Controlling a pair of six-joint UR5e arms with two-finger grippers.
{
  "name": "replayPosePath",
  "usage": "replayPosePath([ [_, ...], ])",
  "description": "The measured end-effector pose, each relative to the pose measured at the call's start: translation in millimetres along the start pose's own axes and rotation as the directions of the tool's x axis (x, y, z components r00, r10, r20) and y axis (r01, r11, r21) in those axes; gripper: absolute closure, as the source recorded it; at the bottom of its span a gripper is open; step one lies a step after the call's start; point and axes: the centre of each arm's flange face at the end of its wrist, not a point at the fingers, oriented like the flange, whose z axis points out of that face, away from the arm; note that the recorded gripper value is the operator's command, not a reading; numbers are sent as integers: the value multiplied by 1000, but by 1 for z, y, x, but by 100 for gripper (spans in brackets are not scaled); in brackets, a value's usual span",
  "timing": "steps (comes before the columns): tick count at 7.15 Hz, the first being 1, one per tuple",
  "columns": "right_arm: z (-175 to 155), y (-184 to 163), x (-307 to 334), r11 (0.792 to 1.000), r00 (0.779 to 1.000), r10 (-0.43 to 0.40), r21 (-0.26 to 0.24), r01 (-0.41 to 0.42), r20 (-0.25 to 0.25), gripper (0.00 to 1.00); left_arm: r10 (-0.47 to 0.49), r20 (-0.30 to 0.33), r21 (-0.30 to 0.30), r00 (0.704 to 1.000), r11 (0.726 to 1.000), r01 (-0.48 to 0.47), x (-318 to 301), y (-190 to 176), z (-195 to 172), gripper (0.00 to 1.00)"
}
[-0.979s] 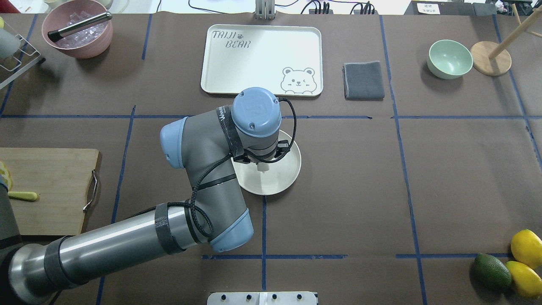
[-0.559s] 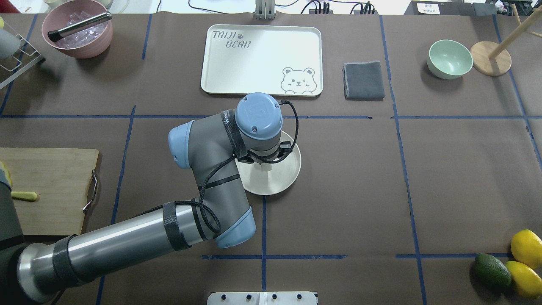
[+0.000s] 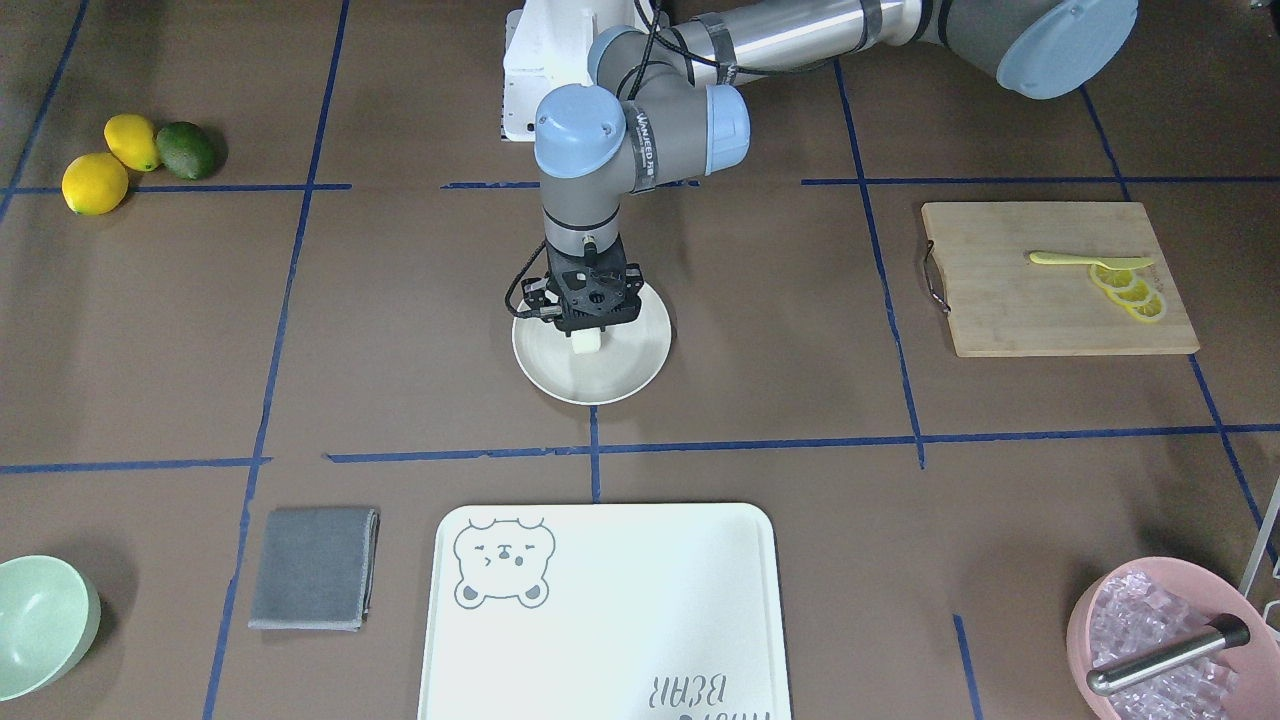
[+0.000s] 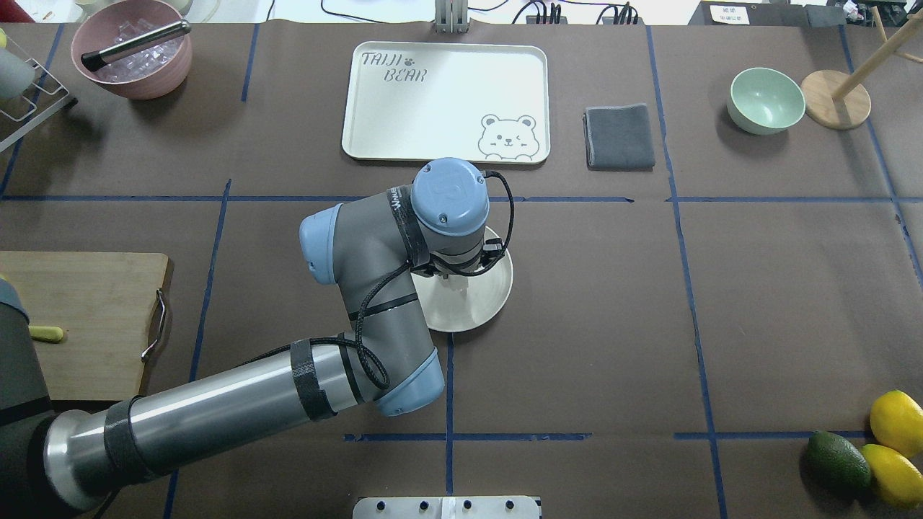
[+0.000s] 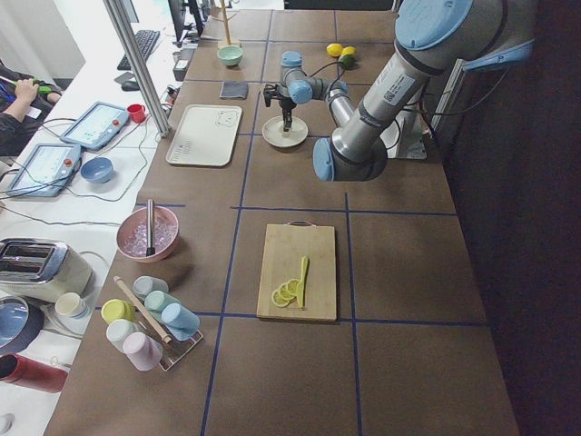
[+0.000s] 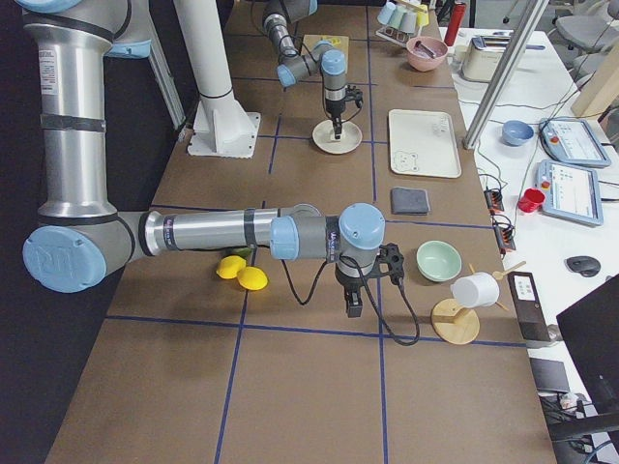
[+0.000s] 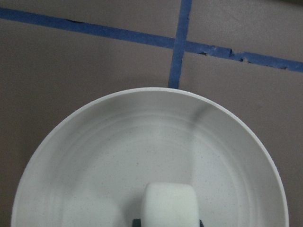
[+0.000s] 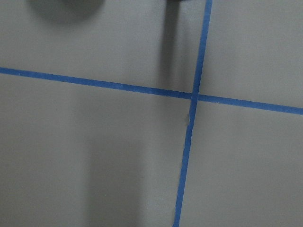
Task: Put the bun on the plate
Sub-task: 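Open the left gripper and withdraw the left arm from the plate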
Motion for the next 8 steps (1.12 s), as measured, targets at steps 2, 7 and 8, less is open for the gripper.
replayPosePath([
  [2,0,0,0,1000,1000,1,0,-1,-1,0,19,1,0,1000,1000,-19,-1,0,1,0],
  [7,7,2,13,1000,1000,8,-13,-8,-3,0,139,85,-10,987,990,-139,-66,-69,-71,0],
  [8,4,0,17,1000,1000,4,-8,-4,-3,0,182,85,-32,980,983,-180,-122,-92,-92,0],
])
